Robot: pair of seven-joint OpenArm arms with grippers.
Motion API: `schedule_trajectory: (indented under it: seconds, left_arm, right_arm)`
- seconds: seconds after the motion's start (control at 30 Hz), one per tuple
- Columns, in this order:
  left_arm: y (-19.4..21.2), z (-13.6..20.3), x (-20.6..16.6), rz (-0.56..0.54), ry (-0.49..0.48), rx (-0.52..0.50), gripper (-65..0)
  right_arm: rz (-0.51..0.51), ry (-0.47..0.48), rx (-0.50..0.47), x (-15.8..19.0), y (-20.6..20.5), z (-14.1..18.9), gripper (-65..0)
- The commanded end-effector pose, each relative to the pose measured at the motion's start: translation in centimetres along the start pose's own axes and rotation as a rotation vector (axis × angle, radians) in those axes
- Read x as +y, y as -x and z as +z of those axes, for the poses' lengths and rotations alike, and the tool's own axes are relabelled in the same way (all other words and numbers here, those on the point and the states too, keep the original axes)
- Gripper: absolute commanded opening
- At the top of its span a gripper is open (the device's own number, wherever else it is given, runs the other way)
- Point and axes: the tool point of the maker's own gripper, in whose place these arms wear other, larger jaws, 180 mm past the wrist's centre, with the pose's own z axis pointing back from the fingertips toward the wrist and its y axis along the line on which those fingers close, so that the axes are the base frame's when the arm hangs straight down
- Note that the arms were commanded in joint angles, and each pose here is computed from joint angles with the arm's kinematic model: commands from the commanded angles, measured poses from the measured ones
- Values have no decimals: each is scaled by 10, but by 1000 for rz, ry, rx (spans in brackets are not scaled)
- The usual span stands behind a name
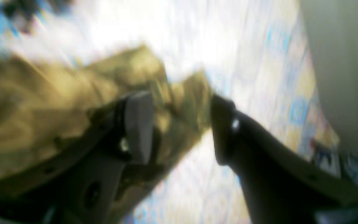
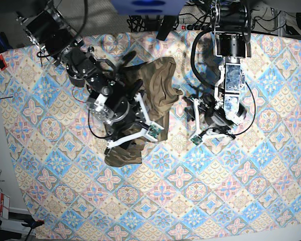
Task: Fold the T-shirt properly
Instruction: 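Lower the lifted shirt and fold it over with both grippers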
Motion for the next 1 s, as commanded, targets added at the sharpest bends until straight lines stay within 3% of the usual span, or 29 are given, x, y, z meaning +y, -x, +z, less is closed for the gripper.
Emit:
schedule_trajectory:
  seconds: [0.0, 0.27, 0.43, 0.5, 0.57, 0.6, 0.67, 0.8, 0.97]
  left_arm:
    - [-14, 9, 6, -40, -26, -42, -276]
    - [-30, 40, -4, -127, -80, -119, -276]
    - [-47, 61, -24, -235, -90, -182, -283]
    - [-52, 58, -48, -320, -45, -188, -340]
    - [-55, 57, -60, -357, -23, -191, -452]
    - [-56, 56, -62, -355, -18, -192, -517]
    - [-51, 54, -66, -353, -8, -183, -585]
    - [-43, 41, -72, -363, 27, -145, -571]
    - [-33, -1, -83, -402, 125, -47, -572]
  right_arm:
    - [0, 32, -26, -12, -3, 4, -359]
    - [89, -109, 116, 28, 54, -10, -372]
    - [77, -162, 196, 43, 84, -27, -506]
    - [70, -170, 184, 45, 85, -30, -571]
    - [66, -179, 204, 47, 92, -33, -621]
    - [64, -184, 216, 48, 96, -35, -635]
    - [64, -194, 234, 52, 102, -37, -637]
    - [63, -213, 267, 58, 113, -40, -635]
    - [60, -228, 278, 65, 118, -39, -635]
